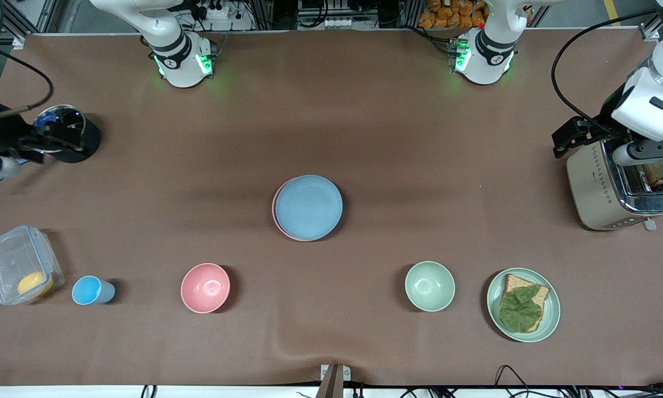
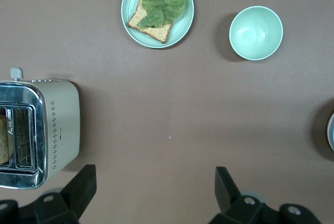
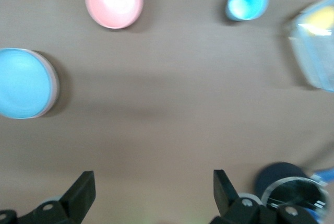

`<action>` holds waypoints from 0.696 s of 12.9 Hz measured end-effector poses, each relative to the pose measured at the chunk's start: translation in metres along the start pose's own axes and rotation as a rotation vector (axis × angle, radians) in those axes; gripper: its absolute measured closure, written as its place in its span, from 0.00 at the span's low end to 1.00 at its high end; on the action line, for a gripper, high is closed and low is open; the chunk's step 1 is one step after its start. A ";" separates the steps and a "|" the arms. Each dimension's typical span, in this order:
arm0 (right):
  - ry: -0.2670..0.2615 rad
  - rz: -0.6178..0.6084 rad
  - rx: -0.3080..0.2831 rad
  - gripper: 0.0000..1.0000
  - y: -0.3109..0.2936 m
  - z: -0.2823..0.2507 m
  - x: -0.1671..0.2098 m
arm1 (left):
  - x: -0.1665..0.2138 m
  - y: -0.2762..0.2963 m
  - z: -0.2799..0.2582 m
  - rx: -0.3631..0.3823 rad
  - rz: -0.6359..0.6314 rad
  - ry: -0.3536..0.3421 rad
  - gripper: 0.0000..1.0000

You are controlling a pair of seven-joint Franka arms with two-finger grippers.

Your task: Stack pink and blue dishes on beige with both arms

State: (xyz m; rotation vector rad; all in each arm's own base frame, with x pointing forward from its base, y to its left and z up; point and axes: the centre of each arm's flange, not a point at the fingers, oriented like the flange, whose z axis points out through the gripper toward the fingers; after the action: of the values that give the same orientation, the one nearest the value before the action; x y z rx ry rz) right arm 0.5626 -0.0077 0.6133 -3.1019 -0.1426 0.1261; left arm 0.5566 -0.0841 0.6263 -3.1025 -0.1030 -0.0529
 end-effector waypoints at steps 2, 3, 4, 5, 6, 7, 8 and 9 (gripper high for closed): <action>0.057 -0.015 -0.049 0.00 -0.010 0.005 -0.005 | -0.001 0.000 0.000 0.001 0.000 -0.003 0.00; 0.078 -0.016 -0.057 0.00 -0.013 0.013 -0.009 | -0.001 0.000 0.000 0.001 0.000 -0.005 0.00; 0.080 -0.011 -0.060 0.00 -0.012 0.020 -0.015 | -0.001 0.000 0.000 0.002 0.000 -0.008 0.00; 0.078 -0.002 -0.060 0.00 -0.008 0.023 -0.021 | -0.001 0.000 0.000 0.002 0.000 -0.008 0.00; 0.079 0.011 -0.059 0.00 -0.001 0.024 -0.025 | -0.001 0.000 0.000 0.002 0.000 -0.009 0.00; 0.077 0.022 -0.057 0.00 0.005 0.024 -0.027 | -0.002 0.000 0.000 0.003 0.001 -0.011 0.00; 0.075 0.028 -0.055 0.00 0.009 0.025 -0.027 | -0.002 0.000 0.000 0.004 0.002 -0.016 0.00; 0.074 0.028 -0.055 0.00 0.009 0.025 -0.027 | -0.004 0.001 -0.001 0.005 0.004 -0.022 0.00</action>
State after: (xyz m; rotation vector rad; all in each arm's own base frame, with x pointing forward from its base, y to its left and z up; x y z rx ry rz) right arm 0.5342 -0.0185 0.5900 -3.1587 -0.1022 0.0082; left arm 0.5528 -0.0857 0.6273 -3.0987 -0.0979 -0.0177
